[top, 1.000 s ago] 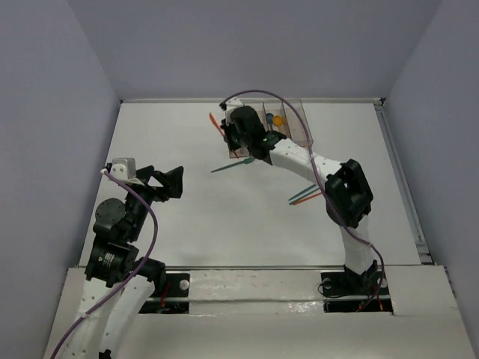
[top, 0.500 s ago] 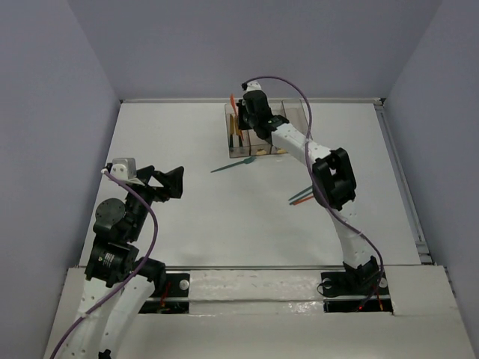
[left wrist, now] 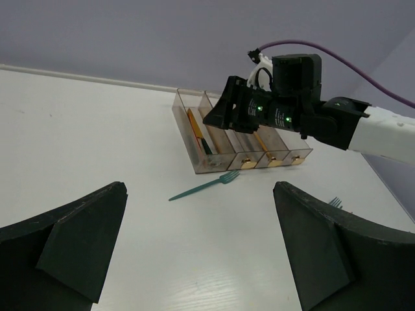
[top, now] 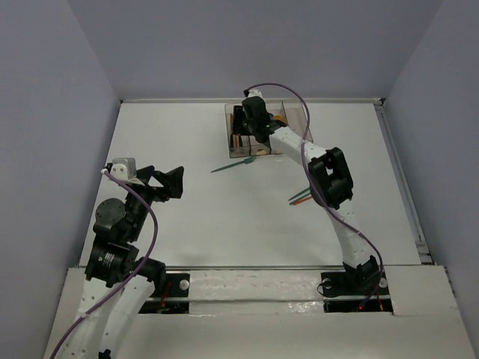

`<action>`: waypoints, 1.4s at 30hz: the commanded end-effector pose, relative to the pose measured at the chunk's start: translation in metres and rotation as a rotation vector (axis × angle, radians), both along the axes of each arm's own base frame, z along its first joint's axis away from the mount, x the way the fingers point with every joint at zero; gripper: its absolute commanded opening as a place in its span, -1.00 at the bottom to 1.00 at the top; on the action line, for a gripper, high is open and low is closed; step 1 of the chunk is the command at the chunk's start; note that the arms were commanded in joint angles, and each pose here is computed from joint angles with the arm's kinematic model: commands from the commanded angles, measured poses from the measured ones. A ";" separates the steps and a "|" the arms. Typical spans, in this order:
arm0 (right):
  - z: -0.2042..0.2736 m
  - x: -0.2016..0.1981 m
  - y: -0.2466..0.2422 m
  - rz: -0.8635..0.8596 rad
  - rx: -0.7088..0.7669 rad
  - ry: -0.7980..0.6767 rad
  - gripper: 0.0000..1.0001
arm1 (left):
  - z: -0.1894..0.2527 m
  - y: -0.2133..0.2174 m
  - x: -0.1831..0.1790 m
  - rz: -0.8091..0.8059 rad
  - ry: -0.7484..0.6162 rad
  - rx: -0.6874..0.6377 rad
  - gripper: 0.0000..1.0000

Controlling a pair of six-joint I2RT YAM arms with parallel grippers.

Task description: Sort the eating utensils into containers

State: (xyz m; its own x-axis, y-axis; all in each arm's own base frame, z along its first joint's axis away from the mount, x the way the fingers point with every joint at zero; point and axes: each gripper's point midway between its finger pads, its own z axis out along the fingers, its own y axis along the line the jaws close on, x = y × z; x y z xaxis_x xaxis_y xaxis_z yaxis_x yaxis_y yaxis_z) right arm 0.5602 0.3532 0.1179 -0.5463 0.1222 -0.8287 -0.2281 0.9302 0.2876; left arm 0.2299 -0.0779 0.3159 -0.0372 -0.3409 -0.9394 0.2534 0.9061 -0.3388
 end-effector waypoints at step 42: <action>-0.056 -0.210 -0.283 -0.700 -0.222 0.229 -0.15 | 0.044 -0.009 -0.032 -0.081 -0.151 -0.049 0.98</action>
State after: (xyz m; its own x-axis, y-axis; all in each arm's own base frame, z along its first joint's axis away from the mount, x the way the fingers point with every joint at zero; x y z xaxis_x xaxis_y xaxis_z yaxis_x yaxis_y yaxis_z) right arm 0.3402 0.0695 0.0560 -0.5795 0.3410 -0.7402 0.4674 0.8831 0.0409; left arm 0.2070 -0.0889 0.3319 0.0026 -0.3643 -0.9313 0.3452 0.8744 -0.3411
